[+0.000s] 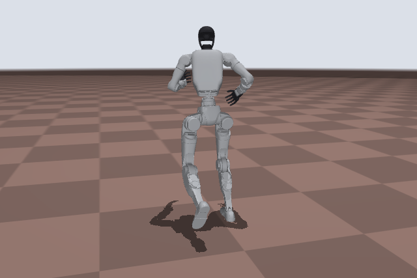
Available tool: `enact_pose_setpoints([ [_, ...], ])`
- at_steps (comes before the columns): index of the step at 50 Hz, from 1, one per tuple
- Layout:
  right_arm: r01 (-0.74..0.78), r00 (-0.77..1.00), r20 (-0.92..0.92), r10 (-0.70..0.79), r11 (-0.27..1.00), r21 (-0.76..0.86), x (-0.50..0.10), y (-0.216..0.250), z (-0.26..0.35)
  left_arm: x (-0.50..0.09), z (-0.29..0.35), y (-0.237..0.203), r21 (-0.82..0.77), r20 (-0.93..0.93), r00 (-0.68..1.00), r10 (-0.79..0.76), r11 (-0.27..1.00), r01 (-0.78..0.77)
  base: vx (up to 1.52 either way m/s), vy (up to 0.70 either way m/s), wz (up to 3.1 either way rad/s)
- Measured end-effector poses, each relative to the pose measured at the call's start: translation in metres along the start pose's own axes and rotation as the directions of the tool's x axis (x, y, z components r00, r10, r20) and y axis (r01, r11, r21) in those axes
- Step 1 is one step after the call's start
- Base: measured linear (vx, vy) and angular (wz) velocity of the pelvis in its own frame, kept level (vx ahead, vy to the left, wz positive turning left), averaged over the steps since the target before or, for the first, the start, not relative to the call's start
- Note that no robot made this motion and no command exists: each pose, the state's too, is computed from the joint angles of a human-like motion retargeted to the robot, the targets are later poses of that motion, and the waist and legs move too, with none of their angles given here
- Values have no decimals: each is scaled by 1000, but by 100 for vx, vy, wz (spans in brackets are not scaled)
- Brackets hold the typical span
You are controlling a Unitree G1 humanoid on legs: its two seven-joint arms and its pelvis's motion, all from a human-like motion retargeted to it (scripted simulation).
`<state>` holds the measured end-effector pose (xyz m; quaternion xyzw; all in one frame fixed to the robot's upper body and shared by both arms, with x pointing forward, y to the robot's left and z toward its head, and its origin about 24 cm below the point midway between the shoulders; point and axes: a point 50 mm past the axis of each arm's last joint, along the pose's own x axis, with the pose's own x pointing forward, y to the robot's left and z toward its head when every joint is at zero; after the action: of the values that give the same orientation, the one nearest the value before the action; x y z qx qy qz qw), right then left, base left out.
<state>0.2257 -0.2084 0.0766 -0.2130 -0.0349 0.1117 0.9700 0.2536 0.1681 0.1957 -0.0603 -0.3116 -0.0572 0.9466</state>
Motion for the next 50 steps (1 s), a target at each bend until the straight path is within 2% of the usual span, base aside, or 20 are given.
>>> enact_pose_setpoints([
  [1, -7, 996, 93, 11, 999, -50, 14, 8, 17, -32, -16, 17, 32, -114, 987, 115, 993, -112, 115, -16, -144],
  [3, -9, 958, 286, 25, 998, -60, 45, 24, 60, -84, -35, 36, 66, -296, 925, 239, 971, -230, 109, -16, -162],
  [5, -21, 898, 440, 10, 1000, 20, 64, 40, 101, -124, -36, 47, 41, -427, 860, 279, 956, -290, 112, -5, -162],
  [8, -60, 781, 625, -16, 993, 101, 76, 57, 160, -159, -23, 64, 82, -530, 797, 291, 952, -293, 115, 10, -124],
  [13, -203, 540, 839, 71, 978, 48, 67, 75, 239, -166, -5, 86, 187, -553, 771, 316, 949, -254, 118, 25, -66],
  [15, -341, 450, 886, 110, 938, 56, 57, 77, 260, -152, -6, 86, 182, -532, 802, 271, 962, -204, 123, 30, -19],
  [18, -585, 377, 916, 141, 802, 117, 50, 73, 268, -120, -18, 74, 164, -485, 861, 156, 983, -86, 121, 29, 43],
  [20, -603, 445, 891, 89, 765, 225, 57, 69, 252, -89, -25, 64, 216, -409, 906, 105, 976, -15, 116, 23, 34],
  [23, -363, 646, 763, -33, 865, 345, 67, 64, 202, -37, -23, 45, 262, -201, 971, 131, 962, -76, 108, 17, -2],
  [25, -256, 754, 657, -8, 917, 305, 61, 66, 158, -8, -11, 24, 167, -41, 986, 159, 974, -150, 102, 14, 18],
  [28, -304, 868, 490, 84, 869, 390, 30, 63, 99, 27, 18, -9, 5, 173, 973, 155, 987, -158, 101, 8, 70],
  [31, -280, 943, 289, 166, 864, 418, -7, 41, 51, 47, 54, -28, 21, 346, 938, 39, 999, -50, 103, -3, 104],
  [35, -186, 980, -6, 199, 929, 320, -47, -8, 9, 63, 85, -51, 161, 463, 866, -189, 979, 128, 107, -15, 121],
  [38, -90, 978, -165, 131, 969, 232, -68, -43, -6, 70, 87, -62, 200, 437, 848, -300, 951, 234, 114, -26, 94],
  [42, 12, 990, -143, 22, 972, 233, -65, -45, -6, 60, 46, -49, 82, 239, 936, -258, 966, 245, 116, -29, -48],
  [45, 32, 998, -61, -20, 979, 201, -30, -29, -3, 16, -17, -10, 97, -53, 997, -62, 993, 67, 116, -23, -110],
  [48, 102, 987, 115, -114, 989, 111, 18, -12, 26, -68, -57, 36, 257, -307, 927, 215, 957, -137, 111, -18, -134],
  [50, 123, 952, 254, -173, 972, 201, 40, 4, 56, -124, -57, 54, 291, -422, 847, 323, 933, -211, 109, -9, -157],
])
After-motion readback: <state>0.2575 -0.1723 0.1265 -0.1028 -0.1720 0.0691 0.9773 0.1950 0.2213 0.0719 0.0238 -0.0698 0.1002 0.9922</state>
